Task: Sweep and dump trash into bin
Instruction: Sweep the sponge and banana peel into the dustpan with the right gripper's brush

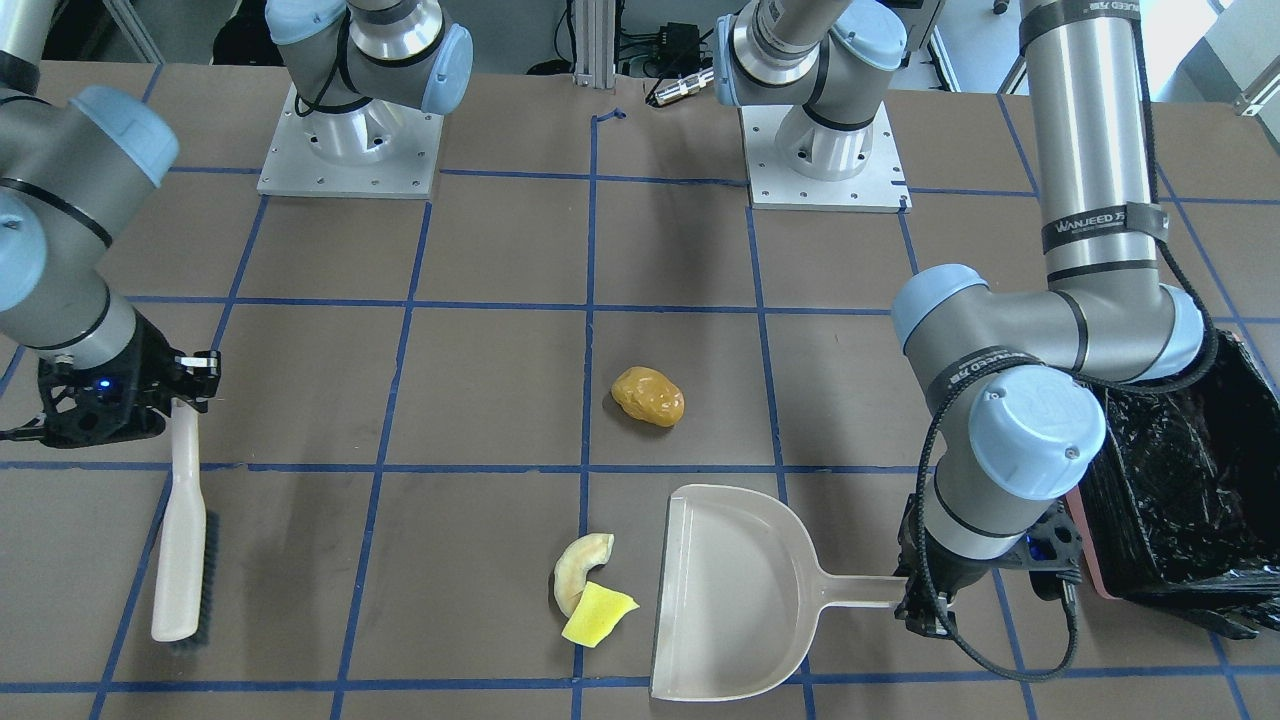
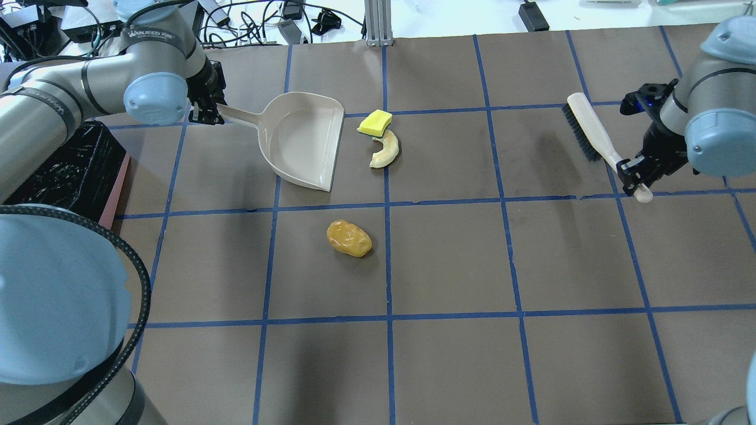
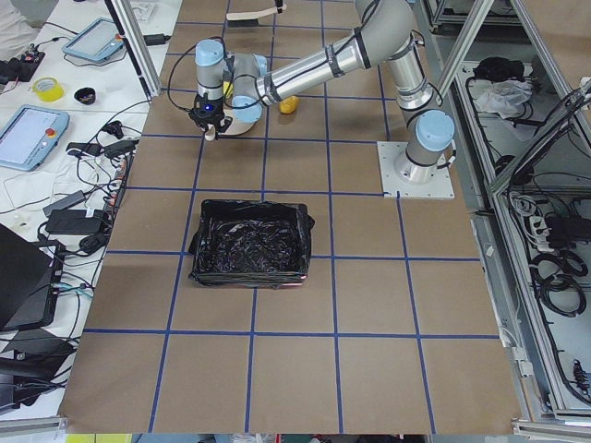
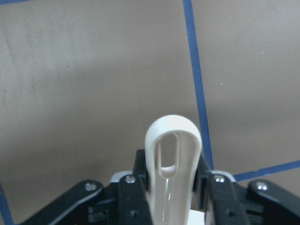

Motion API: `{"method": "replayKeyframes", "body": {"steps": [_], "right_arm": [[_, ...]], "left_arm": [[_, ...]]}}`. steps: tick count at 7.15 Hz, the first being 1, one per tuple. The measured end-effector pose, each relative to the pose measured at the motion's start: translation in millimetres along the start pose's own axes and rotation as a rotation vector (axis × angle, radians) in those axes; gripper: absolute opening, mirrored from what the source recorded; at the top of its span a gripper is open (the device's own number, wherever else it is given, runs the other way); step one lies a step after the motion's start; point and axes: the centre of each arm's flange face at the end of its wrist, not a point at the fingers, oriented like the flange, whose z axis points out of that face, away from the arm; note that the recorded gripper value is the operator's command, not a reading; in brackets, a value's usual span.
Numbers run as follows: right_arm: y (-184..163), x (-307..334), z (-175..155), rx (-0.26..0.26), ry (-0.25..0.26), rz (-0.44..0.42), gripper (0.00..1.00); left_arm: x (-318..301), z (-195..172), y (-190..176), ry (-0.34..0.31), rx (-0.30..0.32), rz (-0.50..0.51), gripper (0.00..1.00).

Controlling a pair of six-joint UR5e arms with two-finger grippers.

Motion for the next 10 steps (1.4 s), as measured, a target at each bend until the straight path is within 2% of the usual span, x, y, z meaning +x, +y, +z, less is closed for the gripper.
{"method": "replayKeyframes", "body": {"steps": [3,4,7,9,10], "right_arm": [[-17.8,-126.3,-11.2,-0.007,0.050,0.099,0.00],[-27.4,-164.8,-7.5,-0.006,0.051,0.131,0.00],[-73.3,-258.2,3.2,0.006,-0.013,0.201,0.00],[-96.8,-300.9,11.7,0.006,-0.049,0.204,0.00],[-99.0,-324.3,12.7,0.002,-0.086,0.187,0.00]], "left_arm": [[0.7,7.7,9.1,-0.009,0.001,-0.008,0.00],[0.7,8.0,9.3,-0.009,0.001,-0.008,0.00],[0.7,9.1,9.5,-0.011,0.001,-0.007,0.00],[0.8,9.1,9.4,-0.011,0.002,-0.006,0.00],[0.9,9.0,9.4,-0.011,0.002,-0.006,0.00]]}}
